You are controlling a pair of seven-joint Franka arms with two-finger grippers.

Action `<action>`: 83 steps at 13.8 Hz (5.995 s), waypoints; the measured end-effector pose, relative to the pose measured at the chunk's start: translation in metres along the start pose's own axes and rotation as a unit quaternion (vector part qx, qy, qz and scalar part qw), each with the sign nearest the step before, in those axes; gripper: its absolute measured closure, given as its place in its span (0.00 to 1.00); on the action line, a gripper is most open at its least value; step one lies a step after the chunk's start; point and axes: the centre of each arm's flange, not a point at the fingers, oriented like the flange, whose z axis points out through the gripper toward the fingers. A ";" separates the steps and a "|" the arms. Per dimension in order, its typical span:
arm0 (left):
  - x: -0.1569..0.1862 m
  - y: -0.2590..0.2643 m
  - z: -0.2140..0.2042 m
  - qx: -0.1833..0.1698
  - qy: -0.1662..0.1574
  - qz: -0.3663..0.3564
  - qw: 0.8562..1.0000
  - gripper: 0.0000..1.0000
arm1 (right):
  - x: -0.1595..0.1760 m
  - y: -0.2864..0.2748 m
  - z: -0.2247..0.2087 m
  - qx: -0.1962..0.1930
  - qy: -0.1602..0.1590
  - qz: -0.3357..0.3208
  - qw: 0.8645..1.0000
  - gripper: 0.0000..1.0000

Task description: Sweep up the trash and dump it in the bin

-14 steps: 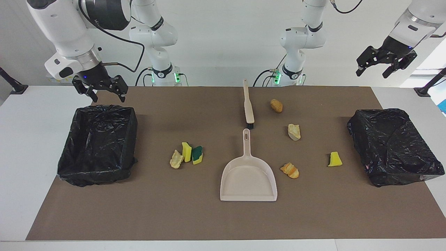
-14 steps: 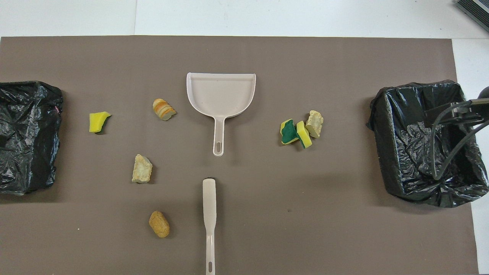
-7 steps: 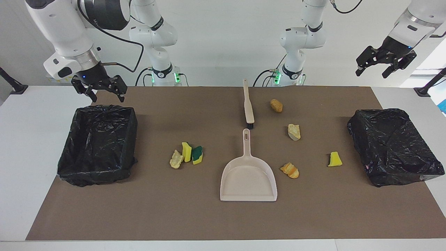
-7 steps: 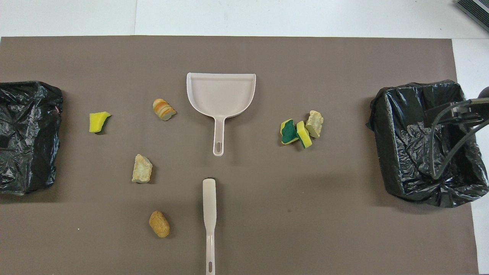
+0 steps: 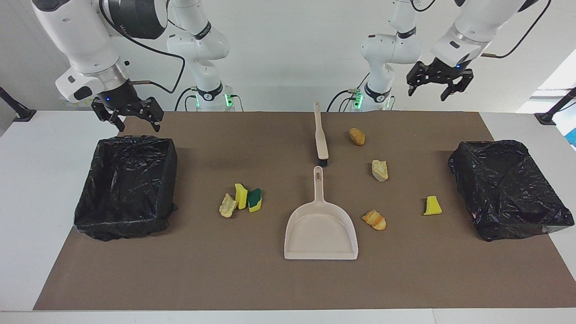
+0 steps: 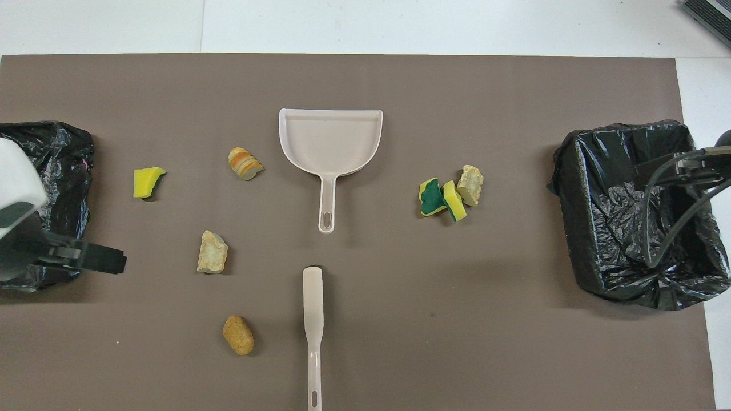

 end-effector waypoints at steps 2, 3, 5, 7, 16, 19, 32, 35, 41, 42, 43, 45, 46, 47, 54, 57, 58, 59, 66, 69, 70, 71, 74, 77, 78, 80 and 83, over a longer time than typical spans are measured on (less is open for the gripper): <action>-0.011 0.039 0.040 0.006 -0.012 -0.014 1.000 0.00 | 0.000 0.000 0.000 0.000 0.000 0.000 1.000 0.00; -0.017 0.056 0.059 0.011 -0.023 -0.031 0.999 0.00 | 0.000 0.000 0.000 0.000 0.000 0.000 1.000 0.00; -0.026 0.085 0.094 0.020 -0.028 -0.063 0.997 0.00 | 0.000 0.000 0.000 0.000 0.000 0.000 1.000 0.00; -0.040 0.106 0.125 0.022 -0.021 -0.063 0.998 0.00 | 0.000 -0.001 0.000 0.000 0.000 -0.001 1.000 0.00; -0.110 0.218 0.255 0.034 0.002 -0.056 0.998 0.00 | 0.001 -0.004 0.000 0.000 0.002 -0.004 1.000 0.00; -0.118 0.241 0.298 0.045 -0.003 -0.055 0.997 0.00 | -0.001 -0.006 0.002 0.000 0.002 -0.005 1.000 0.00; -0.115 0.233 0.307 0.070 -0.037 -0.065 0.995 0.74 | -0.005 -0.037 0.002 -0.001 -0.002 -0.033 0.999 0.00; -0.103 0.210 0.277 0.088 -0.073 -0.097 0.989 0.74 | 0.008 -0.066 0.016 -0.002 -0.017 -0.038 0.999 0.00; -0.141 0.179 0.232 0.149 -0.120 -0.244 0.951 0.74 | 0.044 -0.189 0.092 0.023 -0.031 -0.021 0.999 0.00; -0.144 0.178 0.232 0.155 -0.111 -0.296 0.936 0.74 | 0.048 -0.210 0.105 0.024 -0.028 -0.024 0.999 0.00; -0.145 0.177 0.233 0.162 -0.104 -0.344 0.919 0.74 | 0.048 -0.232 0.114 0.025 -0.025 -0.027 0.999 0.00; -0.145 0.176 0.237 0.167 -0.098 -0.436 0.879 0.74 | 0.043 -0.282 0.129 0.029 -0.012 -0.025 0.999 0.00; -0.145 0.176 0.239 0.159 -0.102 -0.471 0.862 0.74 | 0.038 -0.310 0.137 0.032 -0.005 -0.013 0.999 0.00; -0.144 0.178 0.241 0.148 -0.104 -0.491 0.852 0.74 | 0.033 -0.334 0.145 0.035 0.000 0.002 0.999 0.00; -0.108 0.162 0.262 0.060 -0.113 -0.601 0.789 0.74 | 0.022 -0.442 0.193 0.065 0.029 0.070 0.995 0.00; -0.076 0.138 0.275 0.027 -0.107 -0.645 0.756 0.74 | 0.018 -0.464 0.216 0.070 0.032 0.069 0.995 0.00; -0.068 0.131 0.279 0.020 -0.104 -0.656 0.748 0.74 | 0.018 -0.468 0.220 0.070 0.035 0.066 0.995 0.08; -0.060 0.124 0.280 0.014 -0.102 -0.665 0.740 0.74 | 0.017 -0.470 0.223 0.066 0.039 0.062 0.995 0.18; 0.038 0.046 0.242 -0.044 -0.075 -0.680 0.728 0.74 | 0.002 -0.483 0.248 0.049 0.033 0.043 0.997 0.27; 0.072 0.024 0.231 -0.064 -0.056 -0.654 0.751 0.74 | 0.001 -0.481 0.252 0.025 0.047 0.028 0.998 0.43; 0.080 0.020 0.227 -0.067 -0.050 -0.642 0.762 0.74 | 0.001 -0.482 0.252 0.020 0.053 0.023 0.998 0.57; 0.088 0.016 0.222 -0.069 -0.047 -0.629 0.773 0.74 | 0.001 -0.483 0.251 0.015 0.058 0.018 0.998 0.67; 0.103 -0.002 0.194 -0.072 -0.042 -0.580 0.810 0.74 | 0.010 -0.472 0.245 0.011 0.068 0.005 0.998 0.68; 0.105 -0.028 0.181 -0.062 -0.030 -0.521 0.851 0.74 | 0.021 -0.451 0.213 0.011 0.081 -0.069 0.994 0.68; 0.104 -0.038 0.182 -0.045 -0.022 -0.498 0.866 0.74 | 0.020 -0.446 0.204 0.006 0.076 -0.104 0.992 0.68; 0.103 -0.057 0.185 -0.010 -0.010 -0.428 0.904 0.74 | 0.018 -0.430 0.187 -0.005 0.056 -0.180 0.982 0.68; 0.095 -0.094 0.202 0.024 -0.020 -0.302 0.953 0.74 | 0.021 -0.388 0.162 -0.016 0.010 -0.297 0.955 0.68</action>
